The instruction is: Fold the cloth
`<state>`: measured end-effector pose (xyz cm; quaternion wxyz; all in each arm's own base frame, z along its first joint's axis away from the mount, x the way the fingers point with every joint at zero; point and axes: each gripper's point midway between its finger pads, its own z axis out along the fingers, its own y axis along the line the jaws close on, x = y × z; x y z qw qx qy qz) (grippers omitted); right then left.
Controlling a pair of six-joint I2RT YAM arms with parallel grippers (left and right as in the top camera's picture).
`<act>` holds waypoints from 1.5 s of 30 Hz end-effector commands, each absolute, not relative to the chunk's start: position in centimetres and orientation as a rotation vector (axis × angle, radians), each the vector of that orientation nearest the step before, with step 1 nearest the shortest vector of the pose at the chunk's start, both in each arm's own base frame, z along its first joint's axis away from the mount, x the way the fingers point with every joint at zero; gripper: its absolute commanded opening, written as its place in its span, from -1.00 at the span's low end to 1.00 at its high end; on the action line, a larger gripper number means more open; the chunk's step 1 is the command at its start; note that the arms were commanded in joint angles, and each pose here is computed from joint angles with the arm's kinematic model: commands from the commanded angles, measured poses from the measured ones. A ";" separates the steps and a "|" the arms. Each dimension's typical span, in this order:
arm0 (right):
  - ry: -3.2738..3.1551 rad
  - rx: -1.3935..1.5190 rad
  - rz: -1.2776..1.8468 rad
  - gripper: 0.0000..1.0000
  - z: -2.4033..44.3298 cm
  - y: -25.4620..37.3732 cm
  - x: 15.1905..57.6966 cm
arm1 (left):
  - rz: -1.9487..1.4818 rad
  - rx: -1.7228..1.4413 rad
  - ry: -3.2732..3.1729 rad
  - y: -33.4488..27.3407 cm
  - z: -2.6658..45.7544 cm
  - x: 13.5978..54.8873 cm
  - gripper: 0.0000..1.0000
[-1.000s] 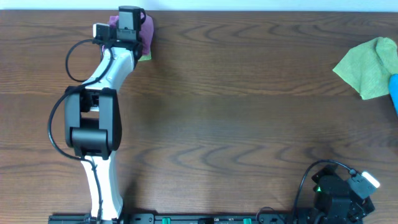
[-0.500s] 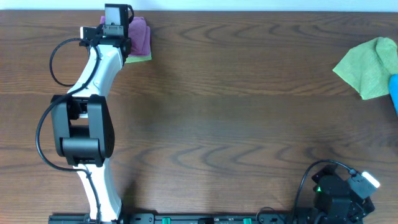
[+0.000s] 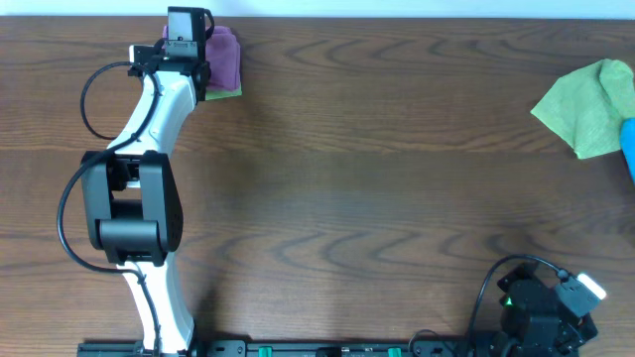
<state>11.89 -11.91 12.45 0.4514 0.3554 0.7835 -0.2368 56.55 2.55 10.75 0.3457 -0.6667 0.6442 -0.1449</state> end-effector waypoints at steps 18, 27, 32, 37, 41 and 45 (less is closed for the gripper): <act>1.920 0.899 -0.597 0.98 12.4 -12.2 11.6 | 0.328 -0.549 2.325 1.0 27.9 39.4 0.91; 1.920 0.899 -0.597 0.99 12.4 -12.2 11.6 | 0.469 -0.385 2.309 3.4 21.4 28.1 0.90; 1.920 0.899 -0.597 0.99 12.4 -12.2 11.6 | 0.176 -0.304 2.377 0.9 15.6 23.0 0.96; 1.920 0.899 -0.597 0.98 12.4 -12.2 11.6 | 0.103 -0.215 2.369 0.5 12.3 19.8 0.96; 1.920 0.899 -0.597 0.99 12.4 -12.1 11.6 | 0.049 -0.266 2.378 0.9 9.0 17.7 0.96; 1.920 0.899 -0.597 0.99 12.4 -12.1 11.6 | 0.012 -0.289 2.377 0.9 7.6 16.5 0.96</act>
